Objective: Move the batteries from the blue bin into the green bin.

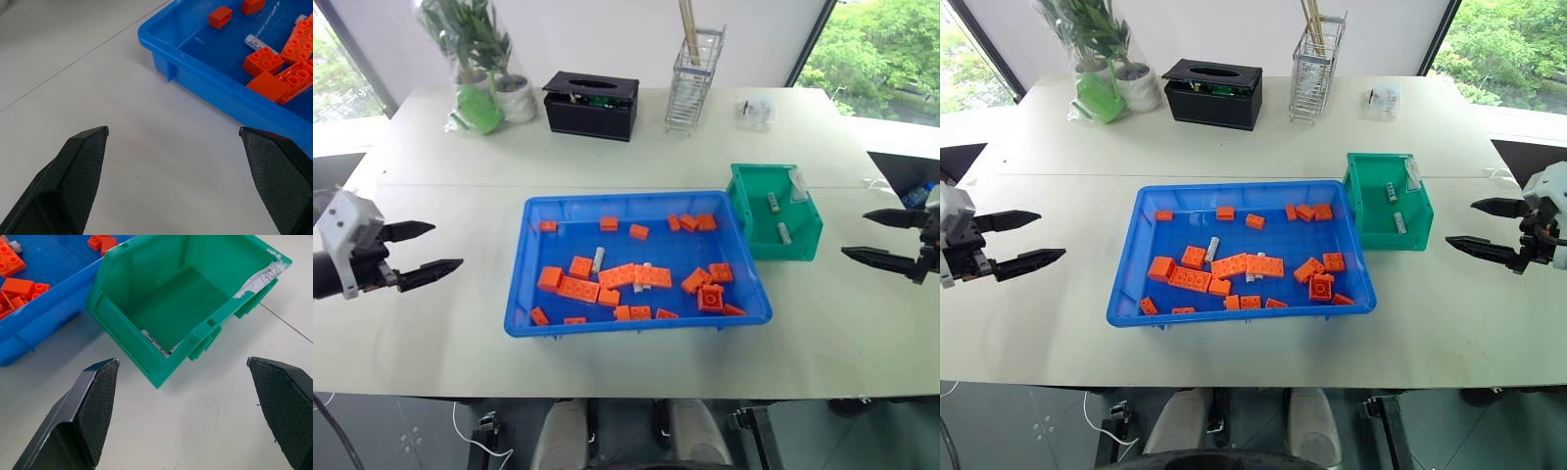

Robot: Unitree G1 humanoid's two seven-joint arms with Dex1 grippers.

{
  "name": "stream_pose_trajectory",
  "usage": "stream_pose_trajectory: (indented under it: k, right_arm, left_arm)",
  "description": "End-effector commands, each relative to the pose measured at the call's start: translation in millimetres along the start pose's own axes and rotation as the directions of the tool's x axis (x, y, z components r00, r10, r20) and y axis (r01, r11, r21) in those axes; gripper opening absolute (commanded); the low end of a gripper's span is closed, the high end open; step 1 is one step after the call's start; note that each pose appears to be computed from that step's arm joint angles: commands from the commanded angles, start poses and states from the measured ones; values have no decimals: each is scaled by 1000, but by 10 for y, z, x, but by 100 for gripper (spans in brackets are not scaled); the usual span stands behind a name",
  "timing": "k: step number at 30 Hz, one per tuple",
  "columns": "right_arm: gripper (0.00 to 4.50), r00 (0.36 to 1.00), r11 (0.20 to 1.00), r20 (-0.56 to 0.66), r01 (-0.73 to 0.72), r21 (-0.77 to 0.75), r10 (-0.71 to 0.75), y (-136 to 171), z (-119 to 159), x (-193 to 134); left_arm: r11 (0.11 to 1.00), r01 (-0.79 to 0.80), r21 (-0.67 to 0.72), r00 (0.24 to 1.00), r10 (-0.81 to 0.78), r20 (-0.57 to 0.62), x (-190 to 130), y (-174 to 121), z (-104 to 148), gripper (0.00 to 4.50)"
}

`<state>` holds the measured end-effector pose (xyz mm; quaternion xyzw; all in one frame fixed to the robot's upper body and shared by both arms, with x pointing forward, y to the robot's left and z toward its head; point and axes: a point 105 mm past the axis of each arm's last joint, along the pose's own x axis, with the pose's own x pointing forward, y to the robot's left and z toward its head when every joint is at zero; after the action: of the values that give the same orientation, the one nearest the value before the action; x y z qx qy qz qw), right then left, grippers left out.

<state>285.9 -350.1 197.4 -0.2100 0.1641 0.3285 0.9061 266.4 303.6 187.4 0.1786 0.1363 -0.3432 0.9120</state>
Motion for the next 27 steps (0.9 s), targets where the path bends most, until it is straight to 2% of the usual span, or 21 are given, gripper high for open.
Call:
stream_pose_trajectory:
  k: [1, 9, 14, 18, 21, 23, 27]
  right_arm:
    - [433, 999, 999, 27, 18, -32, -17, -44, 88, -51]
    - [433, 999, 1000, 35, 30, 7, -30, -68, 28, -51]
    - [433, 998, 997, 12, 68, -35, -68, -128, -5, -49]
    - [433, 998, 996, 15, 70, -59, -69, -186, 81, -66]
    - [433, 998, 993, 37, 54, -104, -50, -200, 294, -1]
    - [433, 996, 988, 87, 4, -154, 10, -122, 563, 125]
    - [433, 971, 959, 165, -129, -251, 173, 201, 1106, 479]
  left_arm:
    - [998, -45, 43, 999, 44, 33, -87, 50, 138, 450]
    - [999, -42, 7, 999, 42, 28, -106, 70, 140, 450]
    - [999, -38, 37, 999, 37, 39, -54, 47, 184, 450]
    - [999, 3, 45, 997, -7, 80, 9, -49, 303, 450]
    - [997, 39, 72, 996, -45, 74, 67, -145, 333, 450]
    - [993, 76, 86, 993, -83, 79, 141, -216, 354, 450]
    - [978, 173, 113, 976, -185, 114, 295, -396, 509, 450]
